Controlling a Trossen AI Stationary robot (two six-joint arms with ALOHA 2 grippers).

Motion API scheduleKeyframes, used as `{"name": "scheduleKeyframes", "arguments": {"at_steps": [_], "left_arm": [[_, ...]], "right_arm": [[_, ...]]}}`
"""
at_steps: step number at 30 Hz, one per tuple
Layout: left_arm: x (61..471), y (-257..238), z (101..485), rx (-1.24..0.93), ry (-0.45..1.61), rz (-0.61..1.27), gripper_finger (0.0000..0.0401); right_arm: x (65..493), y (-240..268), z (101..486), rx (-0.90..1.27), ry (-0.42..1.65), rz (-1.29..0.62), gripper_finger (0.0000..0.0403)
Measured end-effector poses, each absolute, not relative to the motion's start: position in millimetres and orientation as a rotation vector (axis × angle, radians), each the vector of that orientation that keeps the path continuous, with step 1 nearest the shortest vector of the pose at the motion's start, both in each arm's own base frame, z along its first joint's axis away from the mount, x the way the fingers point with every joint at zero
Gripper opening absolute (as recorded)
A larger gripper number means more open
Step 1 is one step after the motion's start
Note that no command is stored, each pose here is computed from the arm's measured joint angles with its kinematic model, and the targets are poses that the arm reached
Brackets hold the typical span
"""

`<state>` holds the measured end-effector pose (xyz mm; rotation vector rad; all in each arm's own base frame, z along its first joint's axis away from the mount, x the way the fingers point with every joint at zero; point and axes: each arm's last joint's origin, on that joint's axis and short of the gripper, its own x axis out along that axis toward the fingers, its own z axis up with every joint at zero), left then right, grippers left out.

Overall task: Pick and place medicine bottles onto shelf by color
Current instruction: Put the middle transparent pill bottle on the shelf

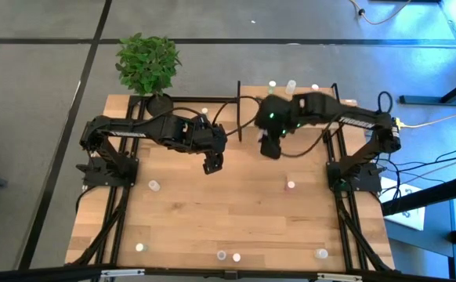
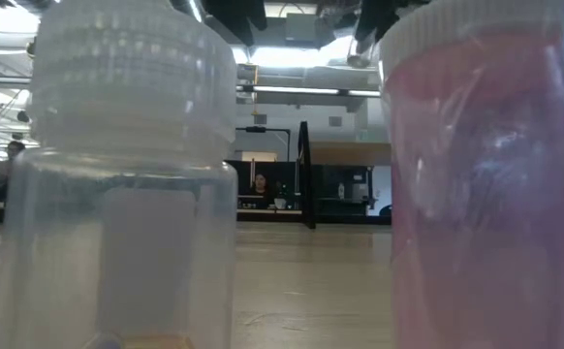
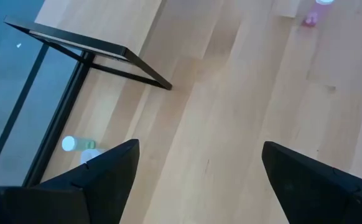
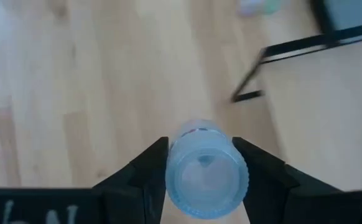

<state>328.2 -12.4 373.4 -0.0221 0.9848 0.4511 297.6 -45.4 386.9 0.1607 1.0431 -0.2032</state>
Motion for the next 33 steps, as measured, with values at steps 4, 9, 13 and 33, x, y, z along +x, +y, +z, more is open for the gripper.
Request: {"name": "scheduleKeyframes", "arguments": {"at_steps": [4,9,13,33], "left_arm": [[328,-12,374,-0.016,0.978,0.473,0.0334],[328,-6,375,0.004,0.935,0.601,0.0334],[328,2,375,-0.041,0.919,0.651,0.0334],[326,34,376,-0.106,0.891,0.789,0.0334]], "right_arm": [[288,-65,405,0.172,1.012,-0.272,0.0165],[278,-91,418,0.15,0.975,-0.357,0.0165],[272,-111,420,0.148,0.967,-0.404,0.0165],[311,-207,365,0.138,0.963,-0.443,0.0165]]}}
